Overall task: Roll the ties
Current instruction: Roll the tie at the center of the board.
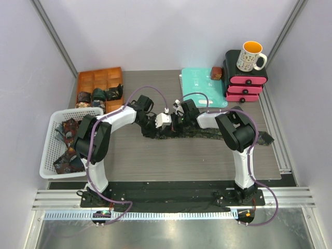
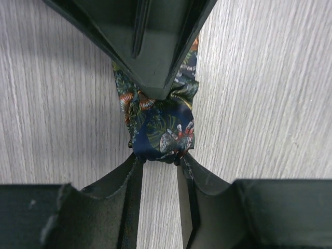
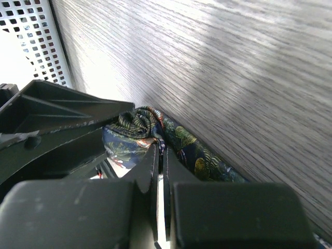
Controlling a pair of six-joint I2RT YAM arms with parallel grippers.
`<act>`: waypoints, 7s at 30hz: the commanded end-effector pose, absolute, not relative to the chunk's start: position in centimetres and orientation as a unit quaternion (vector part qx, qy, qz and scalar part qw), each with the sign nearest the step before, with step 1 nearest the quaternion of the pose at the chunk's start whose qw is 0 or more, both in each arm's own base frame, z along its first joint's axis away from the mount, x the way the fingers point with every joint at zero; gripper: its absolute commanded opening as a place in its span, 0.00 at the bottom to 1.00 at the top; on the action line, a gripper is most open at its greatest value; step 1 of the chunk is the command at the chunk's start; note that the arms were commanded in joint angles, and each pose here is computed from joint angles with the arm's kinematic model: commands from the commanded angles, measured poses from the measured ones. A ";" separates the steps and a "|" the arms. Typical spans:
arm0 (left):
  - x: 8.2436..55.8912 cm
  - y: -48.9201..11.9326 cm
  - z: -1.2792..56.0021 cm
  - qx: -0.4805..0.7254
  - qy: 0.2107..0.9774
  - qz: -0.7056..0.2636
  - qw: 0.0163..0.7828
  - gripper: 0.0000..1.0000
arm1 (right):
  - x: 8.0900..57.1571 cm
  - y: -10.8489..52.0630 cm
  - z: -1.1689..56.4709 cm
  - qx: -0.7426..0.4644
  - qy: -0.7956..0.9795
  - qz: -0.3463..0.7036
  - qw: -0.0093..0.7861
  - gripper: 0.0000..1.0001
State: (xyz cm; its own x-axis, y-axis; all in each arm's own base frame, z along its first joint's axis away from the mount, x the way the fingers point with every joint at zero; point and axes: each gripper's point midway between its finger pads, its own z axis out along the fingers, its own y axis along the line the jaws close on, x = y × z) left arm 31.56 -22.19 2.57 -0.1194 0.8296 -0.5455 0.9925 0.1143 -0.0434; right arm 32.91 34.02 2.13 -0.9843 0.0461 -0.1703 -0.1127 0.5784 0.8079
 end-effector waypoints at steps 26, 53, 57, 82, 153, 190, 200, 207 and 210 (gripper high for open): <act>31.3 -28.8 3.4 0.667 0.685 -0.219 0.194 0.46 | 33.5 33.7 -0.7 0.025 0.895 0.440 0.075 0.01; 29.8 -24.2 -1.5 0.653 0.744 -0.112 0.091 0.15 | 36.3 27.1 7.5 0.007 0.886 0.451 0.109 0.29; 30.2 -24.6 -1.2 0.651 0.744 -0.113 0.095 0.20 | 36.0 28.9 8.9 0.043 0.857 0.502 0.108 0.45; 30.0 -23.7 -1.3 0.648 0.747 -0.117 0.091 0.20 | 36.5 27.9 8.2 -0.010 0.867 0.480 0.138 0.42; 31.9 -22.5 0.0 0.598 0.776 -0.166 0.115 0.08 | 35.4 17.4 5.2 -0.619 0.706 0.109 0.326 0.01; 31.7 -21.9 0.2 0.615 0.762 -0.135 0.153 0.05 | 30.7 17.4 6.3 -0.643 0.684 0.131 0.319 0.44; 31.7 -21.9 0.1 0.622 0.756 -0.135 0.151 0.06 | 34.7 19.2 11.8 -0.230 0.871 0.326 0.285 0.33; 31.5 -21.8 0.0 0.623 0.756 -0.134 0.149 0.06 | 35.9 23.0 10.4 0.034 0.874 0.445 0.192 0.31; 31.3 -21.7 0.0 0.622 0.757 -0.135 0.147 0.06 | 35.6 25.4 9.9 0.073 0.864 0.470 0.164 0.31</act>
State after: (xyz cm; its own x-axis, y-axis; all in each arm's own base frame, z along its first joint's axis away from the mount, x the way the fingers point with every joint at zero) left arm 33.40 -23.81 2.40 -0.1494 0.8597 -0.4884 0.9817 0.1878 0.0304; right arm 35.48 21.14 8.45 -0.9015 0.0913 -0.4230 -0.2492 0.6897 0.6799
